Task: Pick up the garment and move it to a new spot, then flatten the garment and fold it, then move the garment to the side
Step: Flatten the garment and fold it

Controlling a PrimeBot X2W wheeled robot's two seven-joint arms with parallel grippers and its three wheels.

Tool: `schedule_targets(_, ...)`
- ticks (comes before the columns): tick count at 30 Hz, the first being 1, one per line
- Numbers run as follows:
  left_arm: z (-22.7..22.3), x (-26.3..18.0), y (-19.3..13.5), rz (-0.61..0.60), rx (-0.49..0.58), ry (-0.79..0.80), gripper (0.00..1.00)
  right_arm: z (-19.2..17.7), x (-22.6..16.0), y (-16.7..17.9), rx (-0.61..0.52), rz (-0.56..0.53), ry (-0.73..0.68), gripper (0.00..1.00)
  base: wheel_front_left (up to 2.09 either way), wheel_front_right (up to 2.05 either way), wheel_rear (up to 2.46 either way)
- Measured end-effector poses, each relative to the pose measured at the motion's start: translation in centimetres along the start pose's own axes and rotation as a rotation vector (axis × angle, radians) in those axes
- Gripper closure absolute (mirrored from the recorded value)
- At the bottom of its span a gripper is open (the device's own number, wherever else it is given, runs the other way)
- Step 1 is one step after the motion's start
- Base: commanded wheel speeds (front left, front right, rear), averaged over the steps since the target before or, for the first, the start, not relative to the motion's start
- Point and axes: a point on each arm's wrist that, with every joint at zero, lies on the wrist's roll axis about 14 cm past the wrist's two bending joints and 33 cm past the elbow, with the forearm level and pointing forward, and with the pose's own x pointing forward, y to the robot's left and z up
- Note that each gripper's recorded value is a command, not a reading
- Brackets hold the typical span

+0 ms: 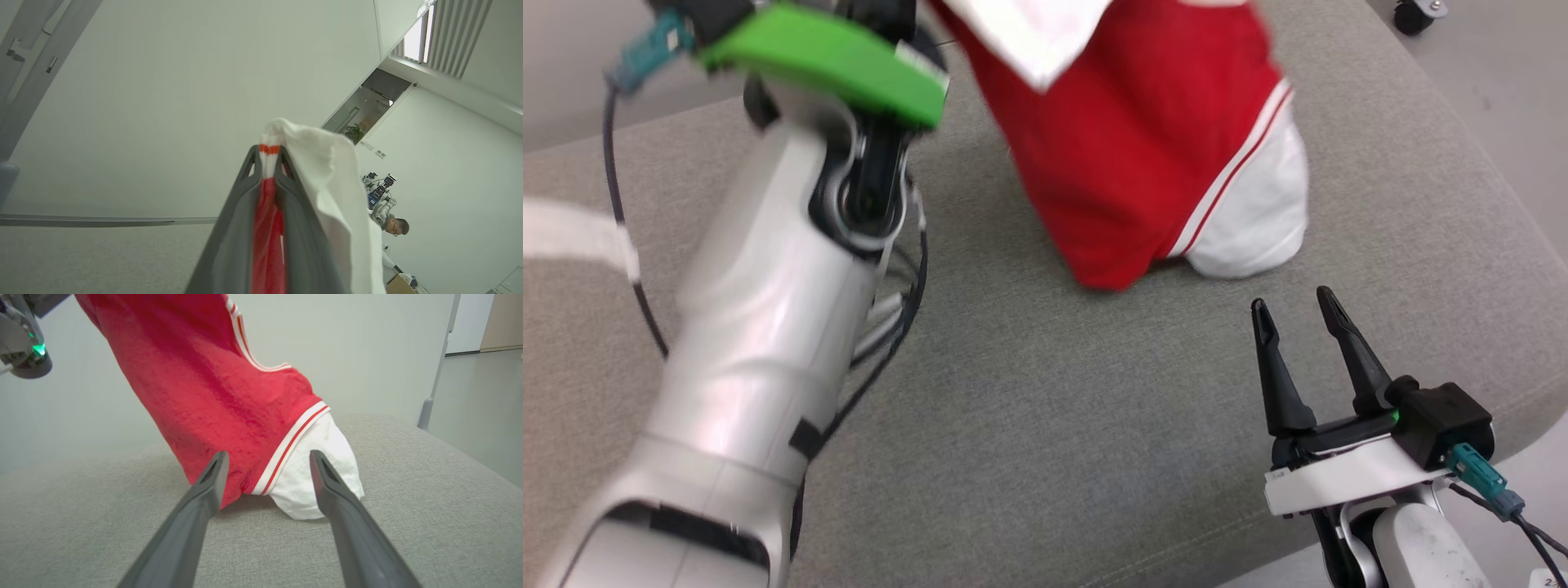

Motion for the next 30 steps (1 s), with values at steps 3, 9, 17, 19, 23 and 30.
schedule_targets(3,-2.6,-5.7,7.4,0.225,-0.056,0.038,1.00,-0.2,0.5,0.6,-0.006,0.022,0.001,0.00,0.00,0.00,0.00)
schedule_targets(9,-1.7,-16.4,16.3,0.555,-0.125,-0.079,1.00,-0.8,1.5,1.9,-0.009,0.067,0.010,0.00,0.00,0.00,0.00)
schedule_targets(17,-1.8,-29.9,20.8,0.860,-0.087,-0.124,1.00,-1.6,2.1,3.7,-0.004,0.123,0.026,0.00,0.00,0.00,0.00)
schedule_targets(19,-3.3,-31.4,20.5,0.890,-0.085,-0.071,0.26,-1.8,2.3,4.0,-0.003,0.134,0.029,0.00,0.00,0.00,0.00)
schedule_targets(23,-2.2,-32.2,19.7,0.901,0.043,-0.048,0.00,-1.9,2.5,4.9,-0.005,0.160,0.029,0.00,0.00,0.00,0.00)
schedule_targets(30,2.7,-27.0,15.1,0.636,0.522,-0.009,0.00,-2.1,2.8,6.0,-0.001,0.193,0.031,0.00,0.00,0.00,0.00)
